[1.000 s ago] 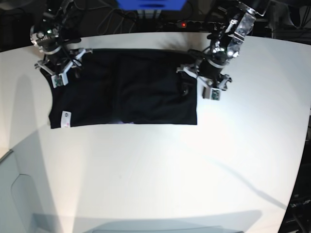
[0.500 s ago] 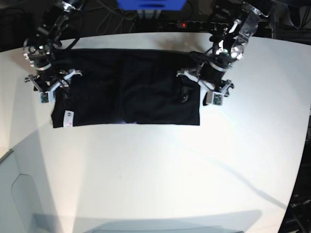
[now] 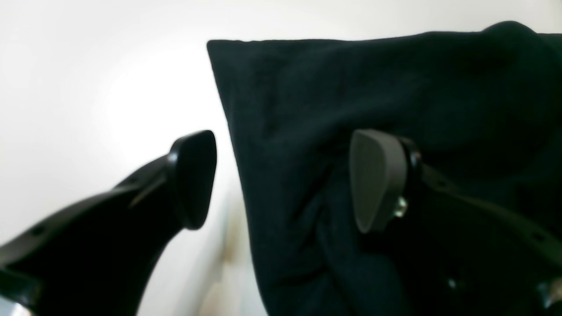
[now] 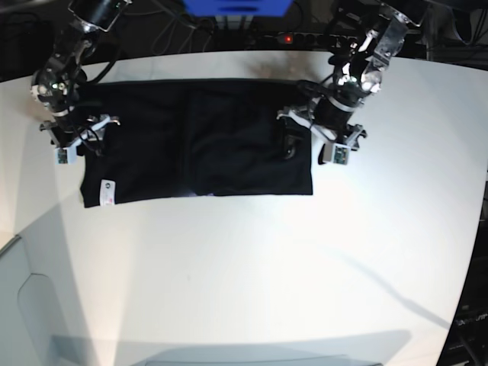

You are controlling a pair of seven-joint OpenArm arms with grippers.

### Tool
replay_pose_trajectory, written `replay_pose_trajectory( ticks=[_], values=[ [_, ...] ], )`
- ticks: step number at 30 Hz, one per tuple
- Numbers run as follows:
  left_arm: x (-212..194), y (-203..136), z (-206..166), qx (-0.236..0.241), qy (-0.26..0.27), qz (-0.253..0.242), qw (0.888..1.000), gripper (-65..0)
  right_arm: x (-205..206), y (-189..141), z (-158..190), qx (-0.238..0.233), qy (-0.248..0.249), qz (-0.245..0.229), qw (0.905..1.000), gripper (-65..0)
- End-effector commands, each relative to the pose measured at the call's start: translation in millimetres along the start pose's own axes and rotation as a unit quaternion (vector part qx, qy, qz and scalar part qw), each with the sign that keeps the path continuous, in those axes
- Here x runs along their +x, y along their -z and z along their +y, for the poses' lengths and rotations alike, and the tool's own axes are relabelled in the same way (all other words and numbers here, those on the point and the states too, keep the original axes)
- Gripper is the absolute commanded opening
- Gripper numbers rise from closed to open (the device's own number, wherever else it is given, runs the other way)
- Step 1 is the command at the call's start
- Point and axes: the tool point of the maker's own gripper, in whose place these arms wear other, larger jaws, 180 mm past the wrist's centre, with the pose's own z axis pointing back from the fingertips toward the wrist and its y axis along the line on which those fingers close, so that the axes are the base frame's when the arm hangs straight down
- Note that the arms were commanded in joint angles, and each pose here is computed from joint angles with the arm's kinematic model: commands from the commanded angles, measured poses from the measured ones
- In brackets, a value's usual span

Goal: Fold the T-shirt properly
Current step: 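Press both grippers onto the folded shirt to flatten it, then grasp the shirt with the right gripper and fold it over toward the left gripper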

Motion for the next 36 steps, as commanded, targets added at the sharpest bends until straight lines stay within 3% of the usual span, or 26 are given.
replay_pose_trajectory(
  ticks=[1, 5, 11, 16, 22, 27, 36],
  values=[
    [8.6, 0.6, 4.7, 0.005, 0.004, -0.015, 1.000, -19.3, -25.2, 0.5, -0.8, -0.001, -0.010, 0.057, 0.9983, -31.2],
    [-0.3, 2.9, 10.5, 0.013, 0.003, -0.004, 1.000, -19.3, -31.2, 2.2, 0.2, 0.002, -0.006, 0.065, 0.9979, -38.6],
    [4.2, 2.7, 18.3, 0.023, 0.001, -0.010, 1.000, -19.3, -31.4, 2.1, 0.7, 0.002, -0.006, 0.066, 0.9978, -65.0],
    [21.4, -6.4, 39.7, 0.054, -0.020, -0.038, 0.998, -19.3, -12.0, -3.9, -3.0, -0.007, -0.021, 0.041, 0.9989, -65.0],
    [41.0, -28.1, 65.7, 0.086, -0.055, -0.070, 0.992, -19.3, 43.8, -25.5, 6.4, -0.026, -0.062, -0.031, 0.9973, -65.0],
    [41.2, -33.2, 76.5, 0.088, -0.098, -0.070, 0.989, -19.3, 66.2, -36.7, 25.7, -0.019, -0.087, -0.062, 0.9941, -65.0],
    [38.4, -30.5, 103.6, 0.122, -0.112, -0.070, 0.984, -19.3, 95.3, -57.4, 76.8, 0.018, -0.131, -0.112, 0.9848, -65.0]
  ],
)
